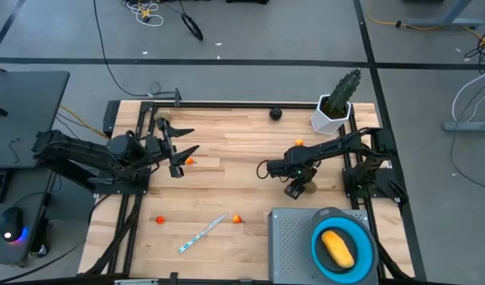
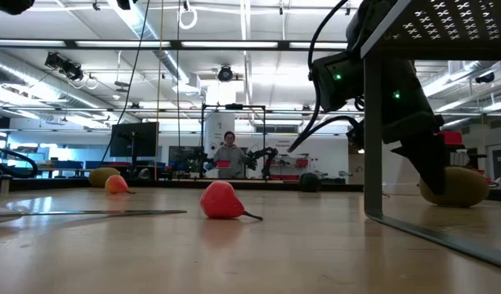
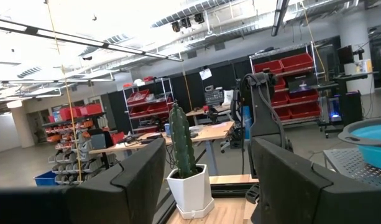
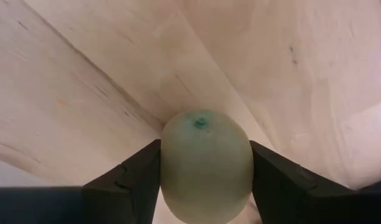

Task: Pick & Place Fruit
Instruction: Put the bottom brown kiwi into the blue strainer bowl on the shelf

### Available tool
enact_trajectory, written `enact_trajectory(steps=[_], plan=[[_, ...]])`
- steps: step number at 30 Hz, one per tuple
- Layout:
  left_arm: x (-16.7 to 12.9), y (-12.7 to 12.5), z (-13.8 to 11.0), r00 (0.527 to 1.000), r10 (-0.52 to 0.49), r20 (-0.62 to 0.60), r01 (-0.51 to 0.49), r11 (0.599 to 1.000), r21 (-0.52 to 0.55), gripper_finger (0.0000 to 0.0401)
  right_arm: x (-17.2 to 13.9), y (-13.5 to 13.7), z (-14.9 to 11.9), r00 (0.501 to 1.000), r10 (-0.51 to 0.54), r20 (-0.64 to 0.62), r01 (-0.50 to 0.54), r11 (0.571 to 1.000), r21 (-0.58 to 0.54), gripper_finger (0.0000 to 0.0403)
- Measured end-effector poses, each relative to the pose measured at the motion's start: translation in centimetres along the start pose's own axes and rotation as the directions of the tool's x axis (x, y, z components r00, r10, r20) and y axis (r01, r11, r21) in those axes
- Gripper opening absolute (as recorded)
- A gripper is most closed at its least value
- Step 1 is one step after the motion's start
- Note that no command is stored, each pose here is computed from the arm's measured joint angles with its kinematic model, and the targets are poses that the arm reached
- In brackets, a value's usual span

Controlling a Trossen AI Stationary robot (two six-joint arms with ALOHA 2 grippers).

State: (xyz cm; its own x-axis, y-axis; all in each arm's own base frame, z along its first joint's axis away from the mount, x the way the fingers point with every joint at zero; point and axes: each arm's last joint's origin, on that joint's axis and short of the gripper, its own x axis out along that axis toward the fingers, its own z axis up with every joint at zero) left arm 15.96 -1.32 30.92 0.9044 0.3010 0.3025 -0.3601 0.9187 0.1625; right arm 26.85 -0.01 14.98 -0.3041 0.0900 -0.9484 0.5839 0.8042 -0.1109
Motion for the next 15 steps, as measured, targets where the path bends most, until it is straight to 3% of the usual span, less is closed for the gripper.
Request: enact_trajectory(steps=[6, 15], plan=[[0.0, 0.0, 0.0, 1.0, 0.0, 0.0, 0.0, 1.0, 0.0, 0.0248, -2.3, 0.1, -0.2, 0.999, -0.022, -0.029, 0.022, 1.0, -0.011, 0.0214], [0.0, 0.0, 0.0, 1.0, 0.0, 0.0, 0.0, 1.0, 0.0, 0.0248, -8.0, 1.3, 0.6, 0.993, 0.039, 0.113, -0.033, 0.998, -0.048, 0.0217]])
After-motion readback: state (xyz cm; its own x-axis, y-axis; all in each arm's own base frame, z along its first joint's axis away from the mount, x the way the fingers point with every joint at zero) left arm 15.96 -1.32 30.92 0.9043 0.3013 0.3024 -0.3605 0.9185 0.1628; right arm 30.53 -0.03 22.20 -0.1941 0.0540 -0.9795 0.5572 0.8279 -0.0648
